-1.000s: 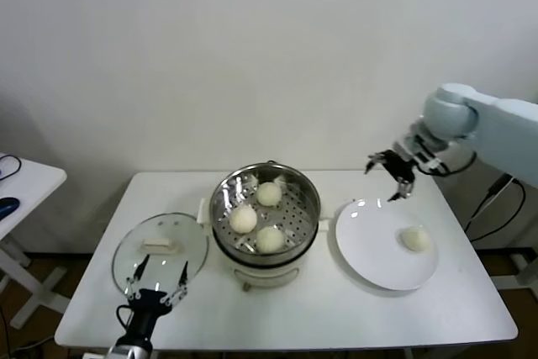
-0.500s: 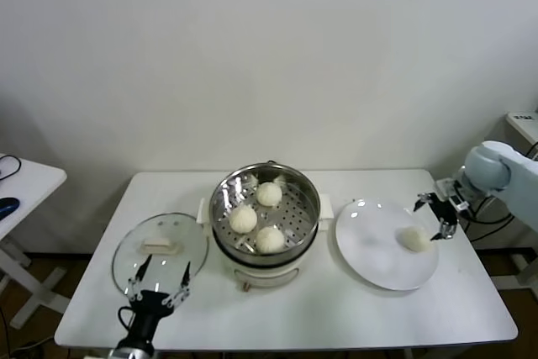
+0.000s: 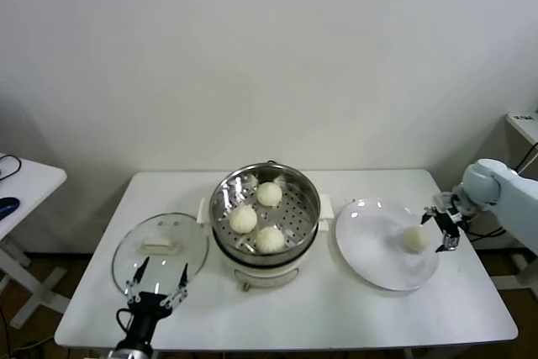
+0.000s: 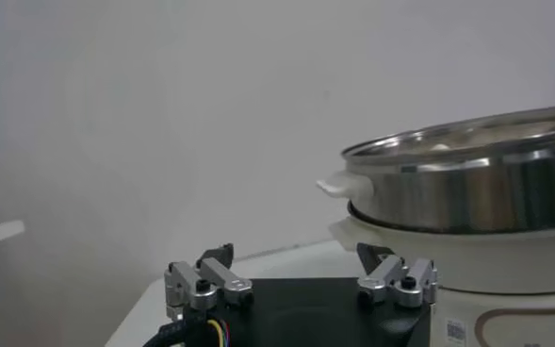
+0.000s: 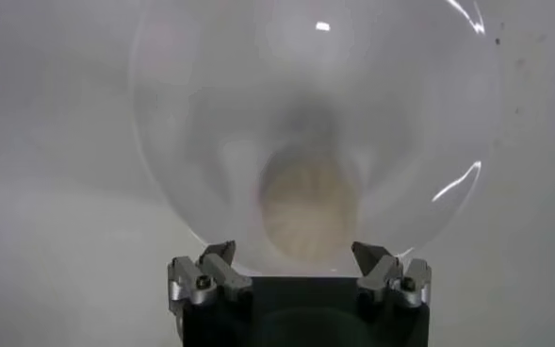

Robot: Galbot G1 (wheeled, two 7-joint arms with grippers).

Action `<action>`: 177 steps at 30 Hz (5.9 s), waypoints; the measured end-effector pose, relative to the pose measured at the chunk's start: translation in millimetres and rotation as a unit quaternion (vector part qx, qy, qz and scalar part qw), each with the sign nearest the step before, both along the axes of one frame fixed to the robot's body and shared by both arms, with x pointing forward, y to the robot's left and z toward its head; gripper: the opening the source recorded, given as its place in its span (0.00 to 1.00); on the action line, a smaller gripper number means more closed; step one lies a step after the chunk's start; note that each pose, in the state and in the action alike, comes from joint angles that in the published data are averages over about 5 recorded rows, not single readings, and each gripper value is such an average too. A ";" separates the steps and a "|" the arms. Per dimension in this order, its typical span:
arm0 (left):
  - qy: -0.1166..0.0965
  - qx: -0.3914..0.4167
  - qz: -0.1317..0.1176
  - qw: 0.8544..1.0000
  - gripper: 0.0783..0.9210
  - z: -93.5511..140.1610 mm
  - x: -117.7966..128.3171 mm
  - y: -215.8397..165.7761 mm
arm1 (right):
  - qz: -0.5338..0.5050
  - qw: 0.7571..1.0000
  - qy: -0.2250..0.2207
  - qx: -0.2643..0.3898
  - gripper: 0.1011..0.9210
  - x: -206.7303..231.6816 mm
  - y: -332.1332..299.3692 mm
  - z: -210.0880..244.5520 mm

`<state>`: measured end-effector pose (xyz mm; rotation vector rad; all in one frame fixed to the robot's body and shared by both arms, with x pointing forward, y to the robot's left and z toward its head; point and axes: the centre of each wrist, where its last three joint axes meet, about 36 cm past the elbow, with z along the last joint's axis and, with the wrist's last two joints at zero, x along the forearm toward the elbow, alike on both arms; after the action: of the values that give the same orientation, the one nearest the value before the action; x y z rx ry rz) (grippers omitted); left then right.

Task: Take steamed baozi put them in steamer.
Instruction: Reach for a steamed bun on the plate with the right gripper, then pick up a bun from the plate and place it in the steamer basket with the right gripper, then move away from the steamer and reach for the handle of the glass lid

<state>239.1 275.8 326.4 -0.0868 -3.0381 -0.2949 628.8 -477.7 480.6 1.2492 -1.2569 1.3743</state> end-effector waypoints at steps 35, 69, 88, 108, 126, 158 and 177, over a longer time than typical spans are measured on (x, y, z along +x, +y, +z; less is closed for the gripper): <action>0.005 0.001 0.007 1.000 0.88 -6.3 10.6 1.4 | -0.003 1.000 0.024 -0.002 0.76 29.1 20.1 -26.1; -0.002 0.002 -0.018 1.000 0.88 -1.1 8.4 -12.8 | -0.027 0.988 -0.024 0.151 0.69 83.6 136.1 170.9; -0.006 0.003 -0.023 1.000 0.88 2.5 8.3 -15.6 | 0.012 0.982 0.031 0.186 0.69 69.9 293.0 186.2; -0.006 -0.001 -0.015 1.000 0.88 0.0 14.7 -12.5 | 0.021 0.986 0.068 0.151 0.69 63.7 326.9 113.8; -0.004 0.001 -0.014 1.000 0.88 -0.6 13.5 -9.2 | 0.026 0.989 0.058 0.130 0.69 70.4 326.2 98.2; -0.006 0.004 -0.011 1.000 0.88 0.9 12.7 -4.1 | 0.045 0.987 0.051 0.148 0.88 65.9 326.5 122.8; -0.044 0.017 -0.005 0.999 0.88 13.6 18.0 -2.5 | -0.008 0.937 -0.082 0.338 0.88 16.2 224.8 133.7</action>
<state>257.1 273.3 340.0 -0.0885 -3.1196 -0.3612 645.0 -252.9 614.3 1.5865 -1.9558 1.0744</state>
